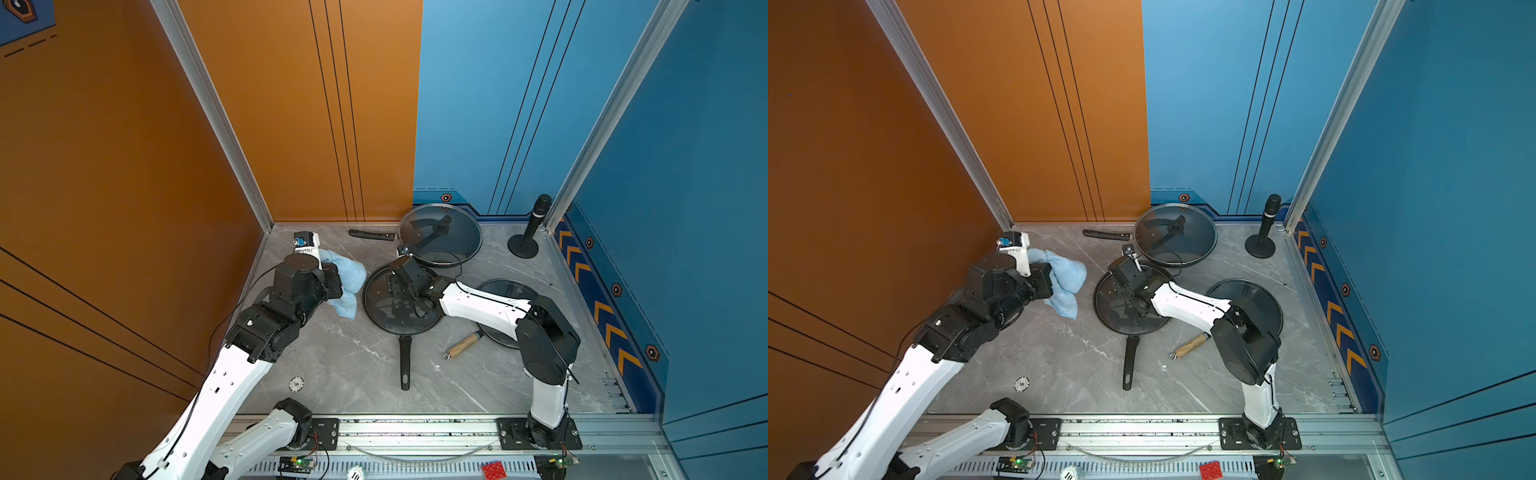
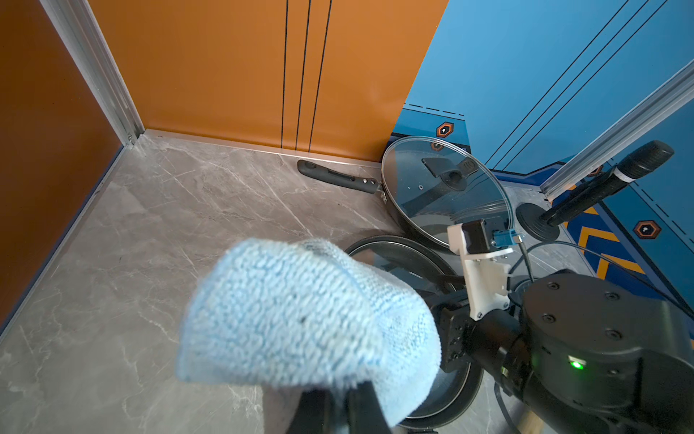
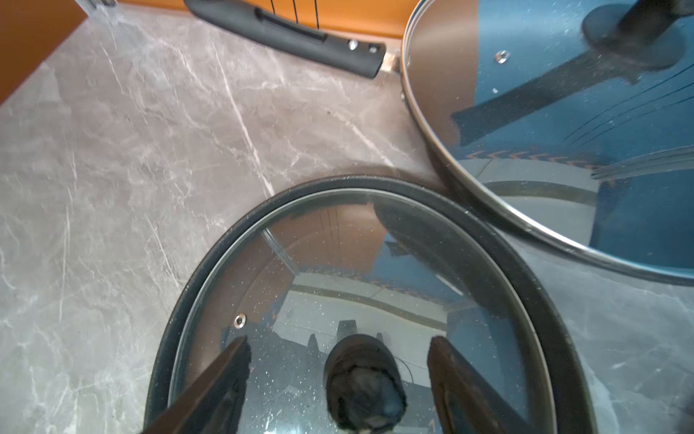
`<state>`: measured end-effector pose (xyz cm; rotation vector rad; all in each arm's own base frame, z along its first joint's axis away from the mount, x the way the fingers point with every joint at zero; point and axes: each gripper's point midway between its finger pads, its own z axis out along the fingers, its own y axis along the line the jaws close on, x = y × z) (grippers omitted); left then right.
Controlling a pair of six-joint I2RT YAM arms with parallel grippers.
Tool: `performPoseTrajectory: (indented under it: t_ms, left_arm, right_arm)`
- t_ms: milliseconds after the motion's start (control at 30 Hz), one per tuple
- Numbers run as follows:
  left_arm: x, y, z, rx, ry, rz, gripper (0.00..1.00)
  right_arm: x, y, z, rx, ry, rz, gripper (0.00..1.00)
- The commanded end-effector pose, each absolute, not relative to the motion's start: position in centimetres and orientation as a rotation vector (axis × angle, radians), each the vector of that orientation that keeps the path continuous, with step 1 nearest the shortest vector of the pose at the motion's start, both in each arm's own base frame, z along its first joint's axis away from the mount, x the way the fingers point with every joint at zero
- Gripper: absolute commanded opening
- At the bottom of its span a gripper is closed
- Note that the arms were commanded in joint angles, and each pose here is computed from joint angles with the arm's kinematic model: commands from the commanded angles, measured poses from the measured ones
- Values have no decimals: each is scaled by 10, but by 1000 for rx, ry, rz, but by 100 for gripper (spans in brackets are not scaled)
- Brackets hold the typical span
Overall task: Wipe the pot lid with a cloth
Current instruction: Pick up the pot lid from the cooking pot.
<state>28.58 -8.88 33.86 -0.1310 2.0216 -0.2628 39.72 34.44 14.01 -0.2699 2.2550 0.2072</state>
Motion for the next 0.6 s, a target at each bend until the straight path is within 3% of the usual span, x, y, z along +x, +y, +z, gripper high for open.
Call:
performPoseTrajectory:
  t_ms: [0, 300, 567]
  left_arm:
    - [280, -77, 328, -154, 2043, -219, 0]
    - [272, -71, 328, -156, 2035, -227, 0]
    - [264, -66, 327, -171, 2016, -232, 0]
  right_arm:
    - [403, 339, 136, -267, 2257, 135, 76]
    - [397, 334, 106, -271, 2341, 127, 75]
    - [397, 332, 81, -261, 2394, 164, 62]
